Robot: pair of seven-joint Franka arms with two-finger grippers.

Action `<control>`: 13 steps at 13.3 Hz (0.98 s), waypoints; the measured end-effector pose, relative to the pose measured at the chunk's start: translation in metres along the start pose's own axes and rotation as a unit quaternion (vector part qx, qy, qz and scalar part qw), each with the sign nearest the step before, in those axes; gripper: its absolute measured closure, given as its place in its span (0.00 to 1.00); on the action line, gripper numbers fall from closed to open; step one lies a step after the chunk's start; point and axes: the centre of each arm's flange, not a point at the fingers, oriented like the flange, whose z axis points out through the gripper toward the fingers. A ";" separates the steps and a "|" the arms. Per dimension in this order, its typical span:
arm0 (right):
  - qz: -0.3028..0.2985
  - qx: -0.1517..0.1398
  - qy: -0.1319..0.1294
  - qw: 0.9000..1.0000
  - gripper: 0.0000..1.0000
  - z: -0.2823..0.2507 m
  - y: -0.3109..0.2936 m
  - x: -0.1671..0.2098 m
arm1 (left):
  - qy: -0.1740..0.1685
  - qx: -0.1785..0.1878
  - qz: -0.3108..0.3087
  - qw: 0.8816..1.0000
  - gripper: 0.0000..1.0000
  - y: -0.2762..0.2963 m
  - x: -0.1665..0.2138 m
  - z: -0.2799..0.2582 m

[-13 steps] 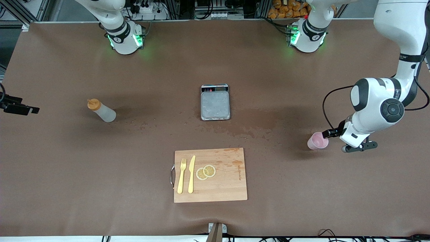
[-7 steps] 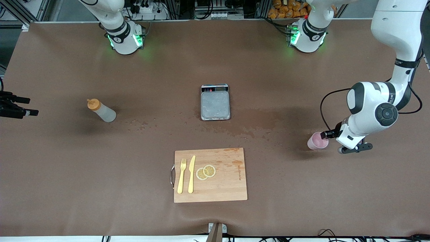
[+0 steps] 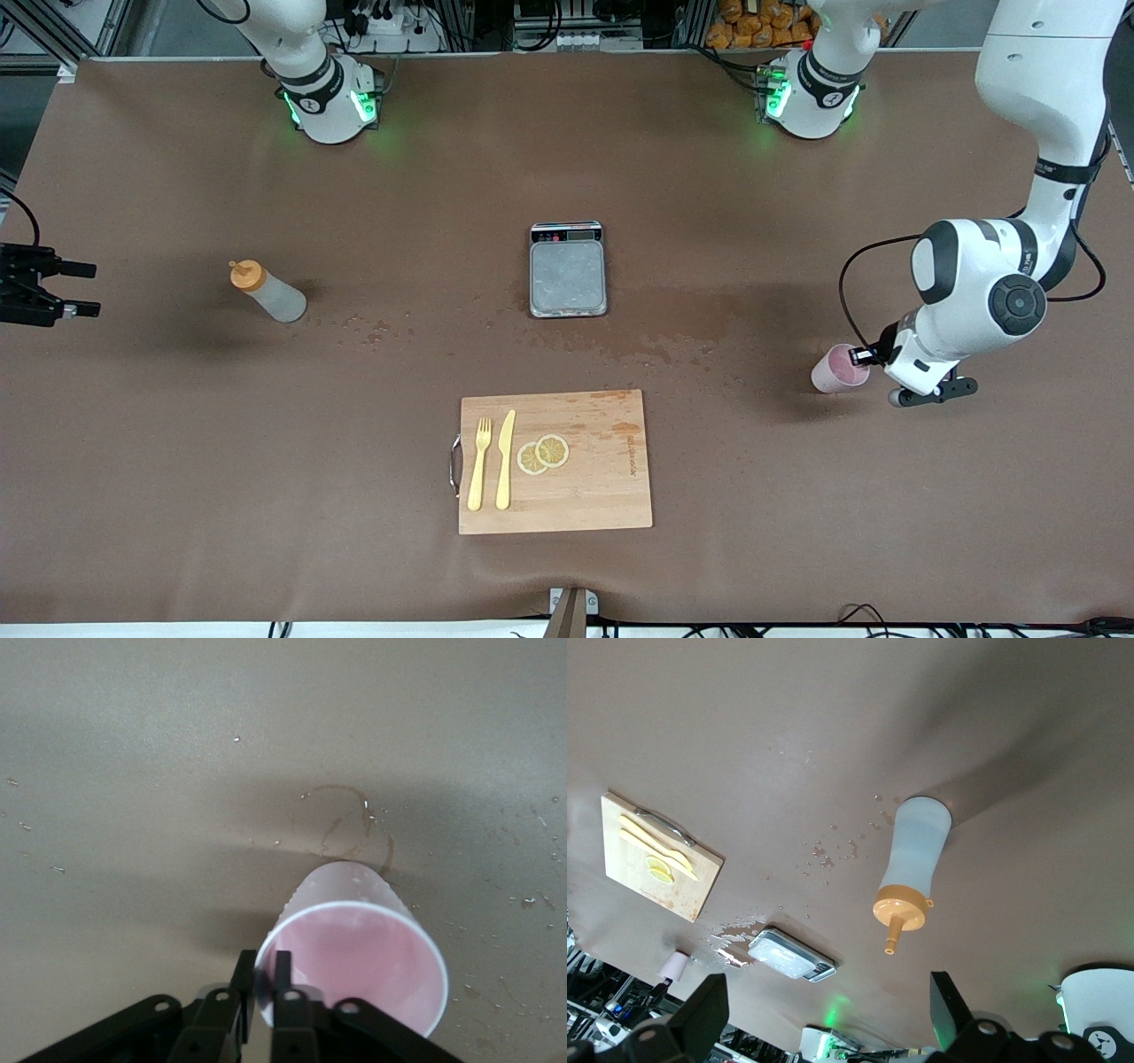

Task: Add sauce to pink cup with both arms
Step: 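Carry the pink cup onto the scale while the right gripper grasps the bottle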

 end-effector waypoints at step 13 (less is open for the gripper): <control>0.103 0.078 -0.115 0.985 0.00 0.074 0.100 0.100 | 0.012 -0.038 -0.013 0.999 0.96 0.112 -0.035 -0.066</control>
